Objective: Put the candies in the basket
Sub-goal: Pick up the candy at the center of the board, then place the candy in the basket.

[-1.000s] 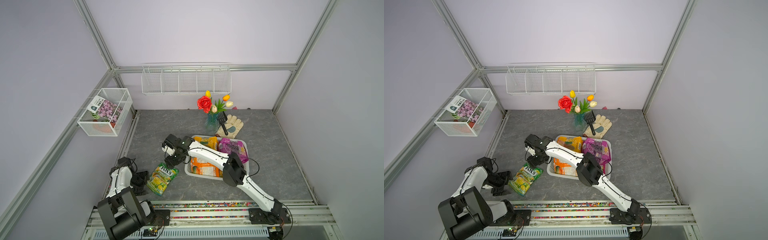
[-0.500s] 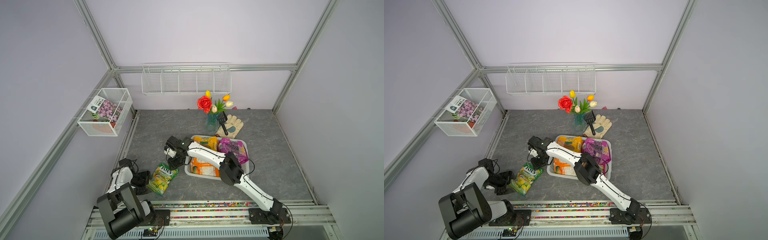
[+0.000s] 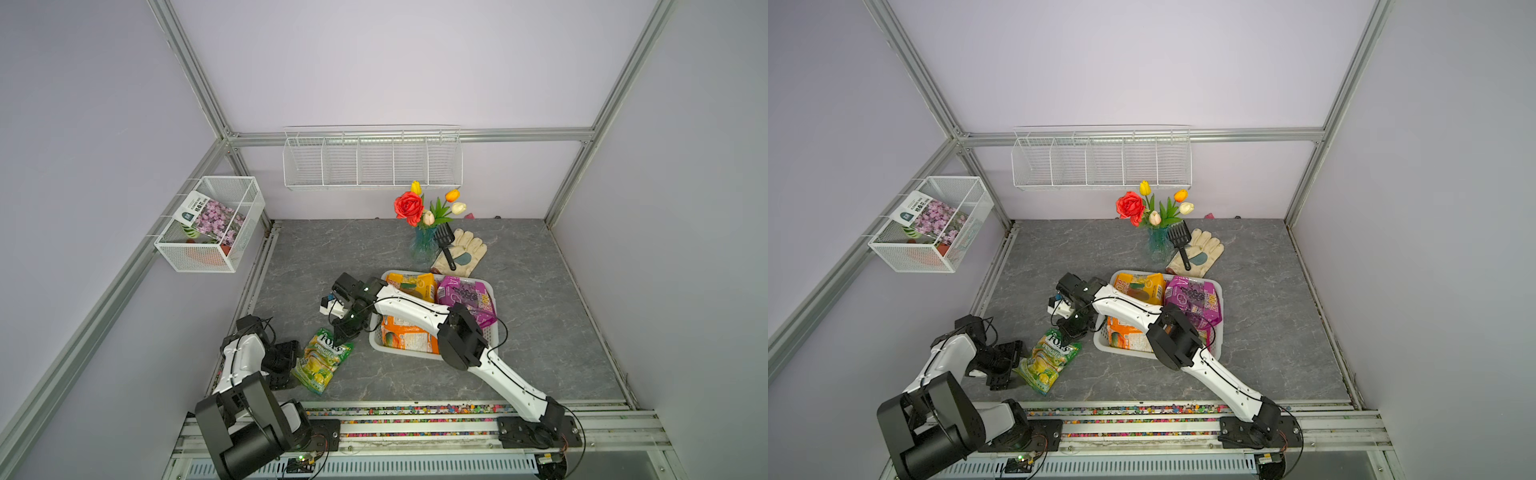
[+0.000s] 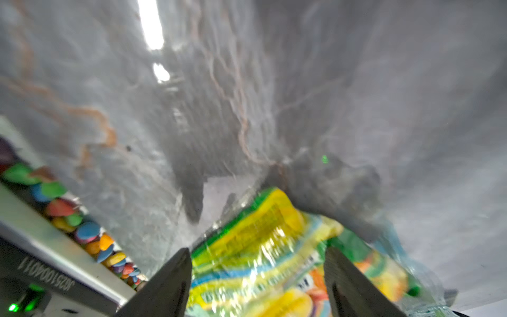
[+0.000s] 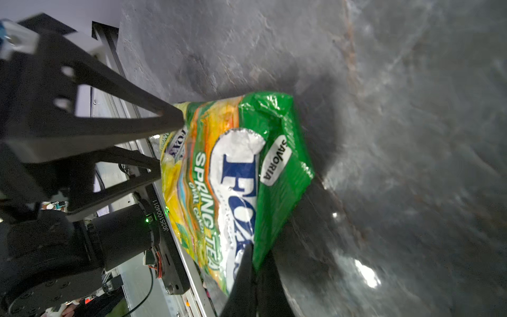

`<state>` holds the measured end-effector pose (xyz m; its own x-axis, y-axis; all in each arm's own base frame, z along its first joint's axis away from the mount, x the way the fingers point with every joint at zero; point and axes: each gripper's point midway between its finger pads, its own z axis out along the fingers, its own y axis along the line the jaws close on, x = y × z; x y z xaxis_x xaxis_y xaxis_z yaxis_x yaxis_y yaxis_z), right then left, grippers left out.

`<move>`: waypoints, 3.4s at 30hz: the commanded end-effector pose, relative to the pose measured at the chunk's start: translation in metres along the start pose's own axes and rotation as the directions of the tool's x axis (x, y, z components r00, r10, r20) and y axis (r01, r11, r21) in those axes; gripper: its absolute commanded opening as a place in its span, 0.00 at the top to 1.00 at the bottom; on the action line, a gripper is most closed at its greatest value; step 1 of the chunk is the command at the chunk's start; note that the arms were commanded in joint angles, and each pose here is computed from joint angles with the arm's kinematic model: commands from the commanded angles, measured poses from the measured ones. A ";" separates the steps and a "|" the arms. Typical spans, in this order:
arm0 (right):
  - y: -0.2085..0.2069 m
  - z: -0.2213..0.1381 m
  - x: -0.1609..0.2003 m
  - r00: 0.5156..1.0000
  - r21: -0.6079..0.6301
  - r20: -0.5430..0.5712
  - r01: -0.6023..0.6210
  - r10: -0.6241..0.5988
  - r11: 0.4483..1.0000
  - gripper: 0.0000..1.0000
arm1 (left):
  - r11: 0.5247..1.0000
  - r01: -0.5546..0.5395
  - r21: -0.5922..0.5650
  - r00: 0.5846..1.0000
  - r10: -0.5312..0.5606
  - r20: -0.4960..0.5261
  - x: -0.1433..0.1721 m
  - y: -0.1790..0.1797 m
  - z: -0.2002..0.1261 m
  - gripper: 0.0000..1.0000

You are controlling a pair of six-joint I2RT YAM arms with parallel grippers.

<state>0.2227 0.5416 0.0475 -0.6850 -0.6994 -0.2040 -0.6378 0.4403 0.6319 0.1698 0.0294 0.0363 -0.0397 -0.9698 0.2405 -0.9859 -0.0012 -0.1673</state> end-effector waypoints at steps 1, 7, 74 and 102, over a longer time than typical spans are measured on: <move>0.057 -0.056 -0.031 0.976 -0.039 0.171 0.141 -0.133 0.989 1.00 | 0.997 -0.063 0.043 0.990 0.057 0.130 -0.016 -0.016 -0.032 0.17; 0.095 -0.112 -0.038 0.943 -0.004 0.274 0.200 -0.191 0.980 1.00 | 0.984 -0.160 0.077 0.966 0.140 0.216 -0.027 -0.043 -0.063 0.09; -0.131 -0.267 0.304 0.684 0.466 0.694 -0.664 0.224 0.585 0.80 | -0.561 -0.629 0.538 -0.501 0.822 0.271 0.402 -0.091 -0.050 0.24; -0.121 -0.385 0.251 0.588 0.507 0.805 -0.752 0.081 0.420 0.01 | -0.358 -0.928 0.103 -0.258 0.817 0.516 0.337 -0.191 -0.090 0.16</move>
<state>0.2562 0.1169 0.2054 -0.7566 -0.0122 -0.6538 -0.0495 0.9980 0.0387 0.3040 -0.3141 0.2193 -0.7124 0.2646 -0.6499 0.5711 0.7569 -0.3178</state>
